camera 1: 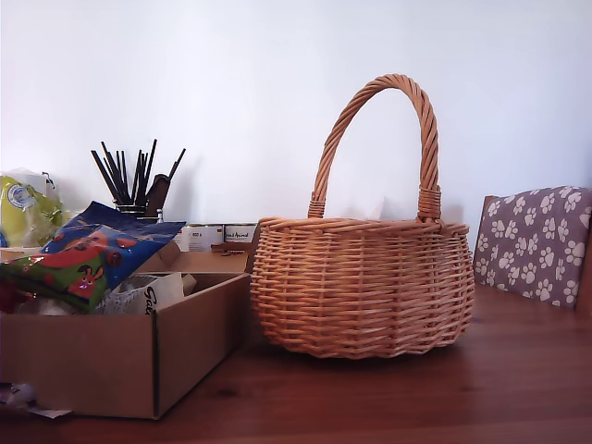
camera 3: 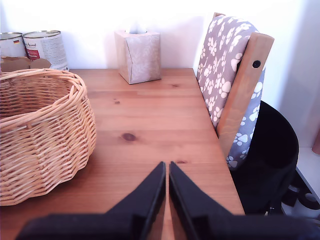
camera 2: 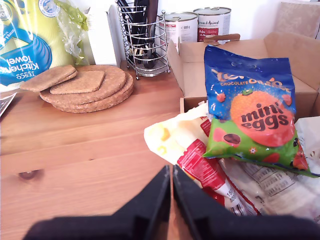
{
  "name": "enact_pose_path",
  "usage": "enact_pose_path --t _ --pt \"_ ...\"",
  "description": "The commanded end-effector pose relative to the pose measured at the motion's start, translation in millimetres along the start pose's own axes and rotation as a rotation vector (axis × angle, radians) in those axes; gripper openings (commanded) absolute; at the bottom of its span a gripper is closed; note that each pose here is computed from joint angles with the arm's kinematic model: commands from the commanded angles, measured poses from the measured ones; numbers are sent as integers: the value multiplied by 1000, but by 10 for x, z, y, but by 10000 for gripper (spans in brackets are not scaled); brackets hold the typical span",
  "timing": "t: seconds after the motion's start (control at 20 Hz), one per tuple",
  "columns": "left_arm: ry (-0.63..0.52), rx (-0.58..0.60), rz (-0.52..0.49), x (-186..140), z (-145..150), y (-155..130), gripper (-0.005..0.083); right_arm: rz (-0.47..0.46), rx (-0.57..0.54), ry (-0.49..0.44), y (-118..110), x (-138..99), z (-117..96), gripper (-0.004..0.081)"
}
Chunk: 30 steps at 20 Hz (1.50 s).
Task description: Move the bags of Easter eggs from the cardboard box on the left into the woven basket on the right side.
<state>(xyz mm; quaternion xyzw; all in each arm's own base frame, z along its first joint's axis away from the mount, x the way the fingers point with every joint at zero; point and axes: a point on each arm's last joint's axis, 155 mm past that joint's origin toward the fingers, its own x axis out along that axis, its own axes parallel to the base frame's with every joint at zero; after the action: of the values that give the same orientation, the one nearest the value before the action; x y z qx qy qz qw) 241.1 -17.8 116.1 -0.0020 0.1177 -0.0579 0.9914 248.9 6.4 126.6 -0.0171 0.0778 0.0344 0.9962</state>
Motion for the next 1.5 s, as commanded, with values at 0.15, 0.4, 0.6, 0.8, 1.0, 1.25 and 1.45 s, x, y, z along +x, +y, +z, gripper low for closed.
enact_pose_path --t 0.15,0.4,0.6,0.8,1.0,1.25,1.45 --pt "9 1 -6 19 -72 -8 -19 -5 2 -8 -11 -2 16 -13" --pt "5 1 -7 19 -63 -9 -19 -5 2 -10 -12 -2 21 -13" --pt "-105 -90 -120 -39 281 -210 -19 -2 40 -103 -7 -76 390 -13" --pt "-185 -141 -255 -258 730 -459 -19 39 153 -155 74 -333 933 -13" --pt "-150 -179 -412 -452 963 -758 -19 248 271 -140 454 -593 1317 -13" --pt "-7 -96 -589 -539 1085 -1085 -19 383 193 60 745 -693 1306 -13" --pt "106 107 -623 -368 1129 -1153 -19 388 115 253 770 -735 1295 -13"
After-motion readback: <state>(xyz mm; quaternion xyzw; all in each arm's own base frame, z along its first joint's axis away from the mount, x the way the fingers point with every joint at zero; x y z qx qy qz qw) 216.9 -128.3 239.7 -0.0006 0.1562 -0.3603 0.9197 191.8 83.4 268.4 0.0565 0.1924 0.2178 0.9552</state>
